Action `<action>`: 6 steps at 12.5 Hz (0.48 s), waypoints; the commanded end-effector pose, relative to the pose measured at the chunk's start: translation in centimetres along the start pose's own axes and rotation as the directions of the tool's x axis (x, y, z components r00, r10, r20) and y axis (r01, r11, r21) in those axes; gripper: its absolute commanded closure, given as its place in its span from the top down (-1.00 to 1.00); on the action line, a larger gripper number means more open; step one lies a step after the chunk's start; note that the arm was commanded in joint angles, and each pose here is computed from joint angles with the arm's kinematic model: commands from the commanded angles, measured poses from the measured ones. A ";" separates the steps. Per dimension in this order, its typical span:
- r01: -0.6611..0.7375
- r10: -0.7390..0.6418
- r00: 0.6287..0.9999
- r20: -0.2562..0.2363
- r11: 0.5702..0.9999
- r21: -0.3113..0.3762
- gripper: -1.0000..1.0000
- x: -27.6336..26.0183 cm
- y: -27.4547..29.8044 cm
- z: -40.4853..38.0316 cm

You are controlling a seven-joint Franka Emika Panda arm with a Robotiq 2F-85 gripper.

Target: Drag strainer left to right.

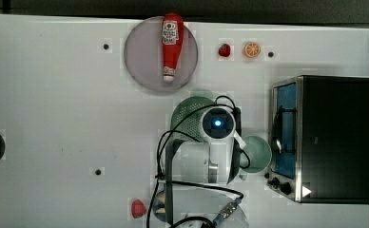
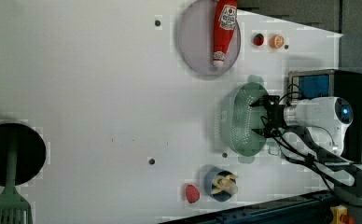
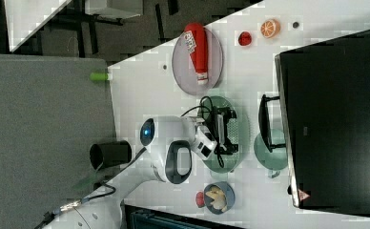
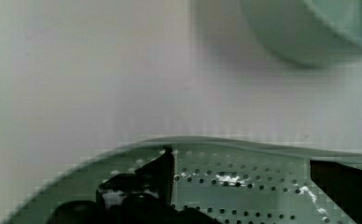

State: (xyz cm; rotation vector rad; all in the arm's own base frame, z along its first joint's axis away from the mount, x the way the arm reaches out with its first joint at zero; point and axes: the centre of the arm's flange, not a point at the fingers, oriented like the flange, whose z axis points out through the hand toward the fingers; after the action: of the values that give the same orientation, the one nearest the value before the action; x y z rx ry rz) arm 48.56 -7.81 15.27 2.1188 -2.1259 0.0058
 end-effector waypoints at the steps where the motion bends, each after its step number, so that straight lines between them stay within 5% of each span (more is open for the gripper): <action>1: 0.059 -0.060 0.998 0.005 0.997 0.046 1.00 1.0 -1.0 -1.7; 4: 0.192 -0.193 0.981 0.019 0.980 0.057 1.00 -1.2 -1.4 -7.5; 6: 0.348 -0.349 0.937 0.011 0.935 0.073 1.00 -1.6 -1.7 -14.0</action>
State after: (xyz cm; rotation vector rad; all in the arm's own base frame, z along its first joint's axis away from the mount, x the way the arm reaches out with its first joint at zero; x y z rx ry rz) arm 47.68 -6.63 21.24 2.2708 -1.8799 -0.2017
